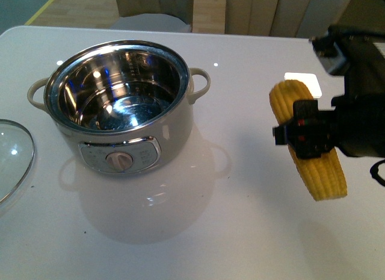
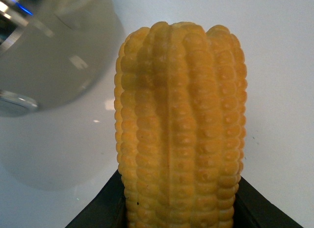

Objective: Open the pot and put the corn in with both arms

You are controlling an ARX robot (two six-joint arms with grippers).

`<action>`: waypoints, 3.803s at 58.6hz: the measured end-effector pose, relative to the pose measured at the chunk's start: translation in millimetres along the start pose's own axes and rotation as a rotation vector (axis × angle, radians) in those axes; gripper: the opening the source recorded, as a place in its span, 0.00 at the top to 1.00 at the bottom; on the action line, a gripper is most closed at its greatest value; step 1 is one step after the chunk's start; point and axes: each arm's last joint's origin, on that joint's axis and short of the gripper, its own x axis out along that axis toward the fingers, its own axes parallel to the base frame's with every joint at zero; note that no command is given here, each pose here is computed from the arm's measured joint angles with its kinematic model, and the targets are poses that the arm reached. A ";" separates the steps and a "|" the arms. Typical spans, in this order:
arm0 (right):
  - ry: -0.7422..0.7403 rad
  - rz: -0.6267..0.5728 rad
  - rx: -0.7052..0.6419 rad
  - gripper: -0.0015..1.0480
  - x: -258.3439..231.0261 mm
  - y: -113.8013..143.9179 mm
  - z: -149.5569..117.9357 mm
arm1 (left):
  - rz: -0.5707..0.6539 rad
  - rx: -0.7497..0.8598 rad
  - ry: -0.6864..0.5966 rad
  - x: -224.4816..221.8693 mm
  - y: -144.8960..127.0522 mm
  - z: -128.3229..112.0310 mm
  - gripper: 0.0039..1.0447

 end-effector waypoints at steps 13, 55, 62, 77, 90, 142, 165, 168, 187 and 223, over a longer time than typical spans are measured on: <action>-0.104 0.138 0.009 0.65 -27.3 54.9 48.2 | 0.000 0.000 0.000 0.0 0.0 0.0 0.06; -0.012 0.272 0.235 0.60 54.0 171.1 122.3 | 0.000 0.000 0.000 0.0 0.0 0.0 0.06; 0.010 0.247 0.231 0.60 69.0 183.3 122.6 | 0.000 0.000 0.000 0.0 0.0 0.0 0.06; 0.034 0.146 0.211 0.60 102.7 194.8 124.3 | 0.000 0.000 0.001 0.0 0.0 -0.1 0.06; 0.044 0.114 0.201 0.60 118.1 202.1 135.4 | 0.000 0.000 0.000 0.0 0.0 0.0 0.06; -0.007 0.117 0.276 0.08 94.1 160.5 135.5 | 0.000 0.000 0.000 0.0 0.0 0.0 0.06; -0.214 0.118 0.365 0.08 -24.0 53.4 135.3 | 0.000 0.000 0.000 0.0 0.0 0.0 0.06; -0.222 0.096 0.362 0.08 -36.2 39.4 126.1 | 0.000 0.000 0.000 0.0 0.0 0.0 0.06; -0.249 0.021 0.226 0.08 -116.1 -6.2 59.9 | 0.000 0.000 0.000 0.0 0.0 0.0 0.06; -0.770 -0.323 -0.010 0.58 -163.6 -30.4 -12.3 | 0.000 0.000 0.000 0.0 0.0 0.0 0.06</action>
